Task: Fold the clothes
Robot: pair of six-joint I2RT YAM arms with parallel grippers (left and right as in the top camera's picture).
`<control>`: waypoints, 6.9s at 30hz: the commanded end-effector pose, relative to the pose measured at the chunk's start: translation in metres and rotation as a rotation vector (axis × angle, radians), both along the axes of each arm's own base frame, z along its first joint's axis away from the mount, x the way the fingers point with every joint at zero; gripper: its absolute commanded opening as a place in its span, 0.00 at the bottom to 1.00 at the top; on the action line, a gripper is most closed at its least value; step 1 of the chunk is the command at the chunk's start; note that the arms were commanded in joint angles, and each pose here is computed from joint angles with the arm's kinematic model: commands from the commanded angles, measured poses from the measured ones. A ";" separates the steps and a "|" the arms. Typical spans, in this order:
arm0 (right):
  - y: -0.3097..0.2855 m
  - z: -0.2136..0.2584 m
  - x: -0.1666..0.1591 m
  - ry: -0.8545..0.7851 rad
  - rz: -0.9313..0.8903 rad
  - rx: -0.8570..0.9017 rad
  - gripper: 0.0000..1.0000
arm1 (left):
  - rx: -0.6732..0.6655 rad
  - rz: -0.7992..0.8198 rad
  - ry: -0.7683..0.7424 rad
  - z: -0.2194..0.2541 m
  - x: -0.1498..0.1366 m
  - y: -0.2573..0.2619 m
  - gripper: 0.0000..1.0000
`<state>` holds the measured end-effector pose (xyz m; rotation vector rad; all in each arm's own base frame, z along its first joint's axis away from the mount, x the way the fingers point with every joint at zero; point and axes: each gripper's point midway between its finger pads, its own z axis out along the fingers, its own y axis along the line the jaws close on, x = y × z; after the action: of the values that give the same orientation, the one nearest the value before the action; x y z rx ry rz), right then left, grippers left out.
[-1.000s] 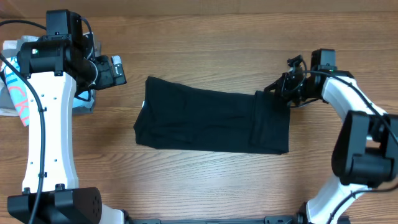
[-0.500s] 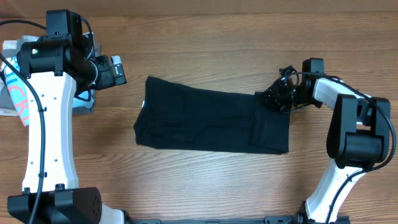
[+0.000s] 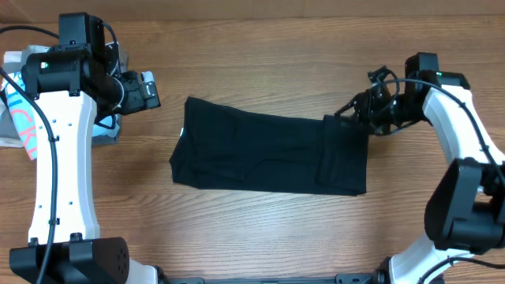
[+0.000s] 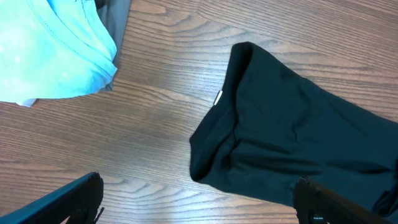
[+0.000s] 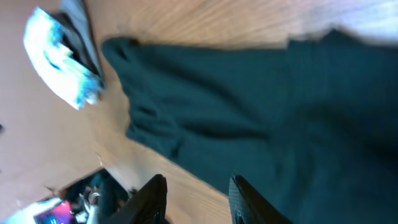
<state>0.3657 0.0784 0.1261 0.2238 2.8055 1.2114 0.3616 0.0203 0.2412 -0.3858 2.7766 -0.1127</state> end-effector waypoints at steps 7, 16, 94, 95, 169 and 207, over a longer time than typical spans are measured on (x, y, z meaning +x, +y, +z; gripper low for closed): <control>0.004 -0.073 -0.051 0.102 0.083 -0.060 0.15 | -0.001 -0.032 -0.018 0.004 0.003 -0.004 1.00; 0.013 -0.114 -0.092 0.190 0.050 -0.011 0.04 | -0.001 -0.032 -0.015 0.004 0.002 -0.004 1.00; -0.068 -0.111 -0.041 0.072 -0.252 -0.200 0.04 | 0.008 -0.060 -0.006 0.003 0.000 -0.004 1.00; -0.072 -0.108 -0.039 0.074 -0.264 -0.205 0.04 | 0.008 -0.060 -0.006 0.003 0.000 -0.004 1.00; 0.143 -0.046 -0.029 -0.066 0.009 -0.504 0.22 | 0.007 -0.060 -0.002 0.002 -0.001 -0.005 1.00; 0.186 -0.077 0.038 -0.106 0.242 0.006 0.04 | 0.006 -0.060 0.007 0.001 -0.003 -0.005 1.00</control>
<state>0.3994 0.2545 0.0517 -0.1321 2.8370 1.1261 0.3572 0.0198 0.2397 -0.3473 2.8000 -0.1062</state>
